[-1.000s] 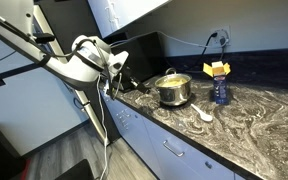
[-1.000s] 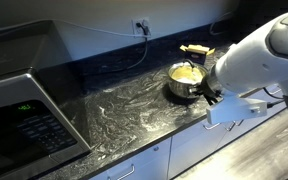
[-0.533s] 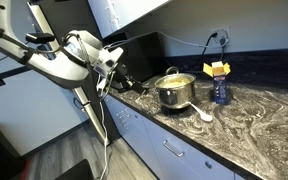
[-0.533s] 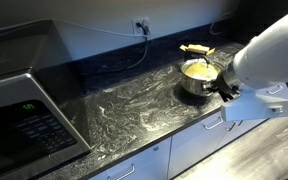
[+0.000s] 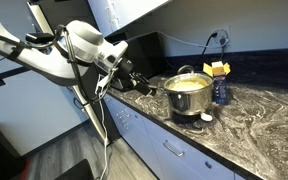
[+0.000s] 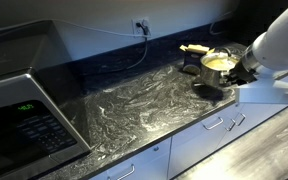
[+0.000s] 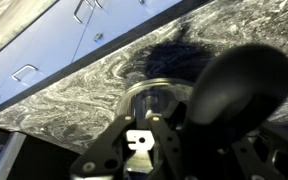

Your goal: Cover the pot and move it to the right

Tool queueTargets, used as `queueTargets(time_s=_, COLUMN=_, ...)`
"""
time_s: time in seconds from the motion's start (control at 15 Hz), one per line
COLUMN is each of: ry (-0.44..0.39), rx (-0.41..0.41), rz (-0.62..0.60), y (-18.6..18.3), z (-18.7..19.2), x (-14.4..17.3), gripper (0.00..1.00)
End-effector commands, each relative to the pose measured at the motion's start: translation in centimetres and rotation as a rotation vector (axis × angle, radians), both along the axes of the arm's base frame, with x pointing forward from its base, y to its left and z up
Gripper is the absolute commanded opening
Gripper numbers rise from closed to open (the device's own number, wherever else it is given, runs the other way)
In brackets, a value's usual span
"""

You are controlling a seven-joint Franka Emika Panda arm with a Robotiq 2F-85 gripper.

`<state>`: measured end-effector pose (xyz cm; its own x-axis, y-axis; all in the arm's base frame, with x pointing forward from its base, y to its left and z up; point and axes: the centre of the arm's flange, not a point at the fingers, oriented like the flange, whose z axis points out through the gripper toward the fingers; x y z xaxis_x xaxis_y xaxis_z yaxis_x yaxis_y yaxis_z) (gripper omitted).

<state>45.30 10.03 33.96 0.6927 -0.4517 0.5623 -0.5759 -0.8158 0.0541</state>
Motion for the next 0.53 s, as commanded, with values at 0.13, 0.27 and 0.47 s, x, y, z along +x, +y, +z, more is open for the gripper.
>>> queueTargets(time_s=0.13, ry=-0.035, rx=-0.022, rz=-0.091, y=-4.0, z=2.8, x=0.3, gripper=0.03)
queueTargets(time_s=0.27, ry=-0.04, rx=-0.026, rz=-0.121, y=-5.3, z=2.7, x=0.8, gripper=0.03)
queueTargets(time_s=0.47, ry=-0.038, rx=-0.024, rz=-0.158, y=-7.2, z=2.4, x=1.5, gripper=0.03)
